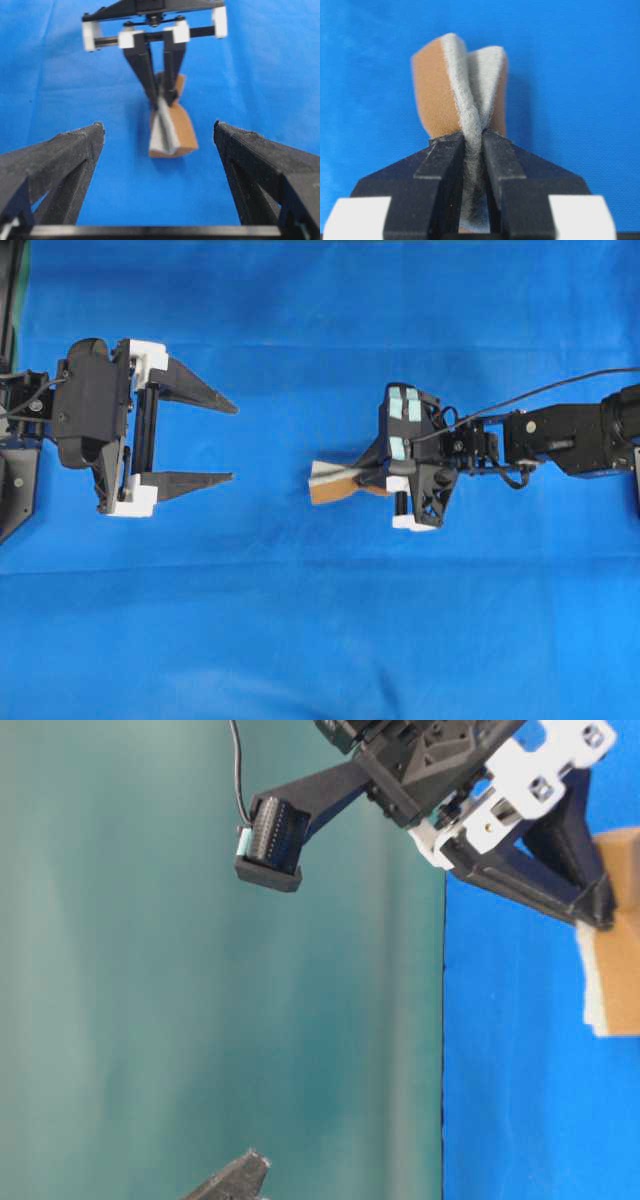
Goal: Hand over the sponge with the left arm and wipe it with the right arm.
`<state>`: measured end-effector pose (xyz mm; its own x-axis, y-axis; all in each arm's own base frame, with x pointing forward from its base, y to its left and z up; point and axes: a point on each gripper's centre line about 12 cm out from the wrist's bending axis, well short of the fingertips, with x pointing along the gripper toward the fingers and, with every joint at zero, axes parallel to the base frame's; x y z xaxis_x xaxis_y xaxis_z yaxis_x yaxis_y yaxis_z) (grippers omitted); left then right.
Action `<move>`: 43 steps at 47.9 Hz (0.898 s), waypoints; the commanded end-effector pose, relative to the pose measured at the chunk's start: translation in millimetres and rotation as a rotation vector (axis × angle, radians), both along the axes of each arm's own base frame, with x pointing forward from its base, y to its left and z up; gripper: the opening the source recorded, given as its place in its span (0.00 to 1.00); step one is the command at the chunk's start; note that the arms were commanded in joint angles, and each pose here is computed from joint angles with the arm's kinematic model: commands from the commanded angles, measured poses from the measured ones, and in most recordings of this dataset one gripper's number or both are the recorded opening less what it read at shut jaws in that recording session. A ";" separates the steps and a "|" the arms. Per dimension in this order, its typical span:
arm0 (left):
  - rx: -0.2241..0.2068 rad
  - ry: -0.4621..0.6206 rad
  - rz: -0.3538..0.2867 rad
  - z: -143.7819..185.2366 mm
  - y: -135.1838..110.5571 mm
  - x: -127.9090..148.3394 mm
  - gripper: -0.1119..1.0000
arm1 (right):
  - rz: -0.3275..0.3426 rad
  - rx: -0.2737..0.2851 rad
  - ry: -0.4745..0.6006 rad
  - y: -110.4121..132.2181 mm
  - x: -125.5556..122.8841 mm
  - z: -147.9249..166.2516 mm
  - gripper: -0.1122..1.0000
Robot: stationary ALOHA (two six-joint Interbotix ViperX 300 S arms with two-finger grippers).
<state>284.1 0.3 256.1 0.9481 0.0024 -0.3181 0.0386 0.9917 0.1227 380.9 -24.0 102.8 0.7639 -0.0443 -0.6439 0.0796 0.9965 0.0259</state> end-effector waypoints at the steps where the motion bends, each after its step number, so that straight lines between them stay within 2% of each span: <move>1: 0.000 -0.021 -0.001 5.6 -0.4 1.8 0.91 | -0.039 -0.013 -0.030 -19.5 3.1 6.9 0.25; 15: 0.000 -0.025 -0.001 6.5 -0.4 1.4 0.91 | -0.138 -0.067 -0.035 -79.3 -5.6 7.6 0.25; 22: 0.002 -0.025 -0.002 6.5 -0.4 1.4 0.91 | -0.140 -0.098 -0.038 -91.3 -9.7 8.0 0.25; 33: 0.000 -0.025 -0.001 6.5 -0.4 1.4 0.91 | -0.129 -0.097 -0.037 -87.2 -9.0 7.5 0.25; 39: 0.000 -0.025 -0.001 6.5 -0.4 1.4 0.91 | -0.086 -0.085 -0.038 -67.5 -4.6 6.7 0.25; 43: 0.002 -0.025 -0.002 6.5 -0.4 1.4 0.91 | -0.043 -0.065 -0.035 -44.2 -2.0 4.6 0.25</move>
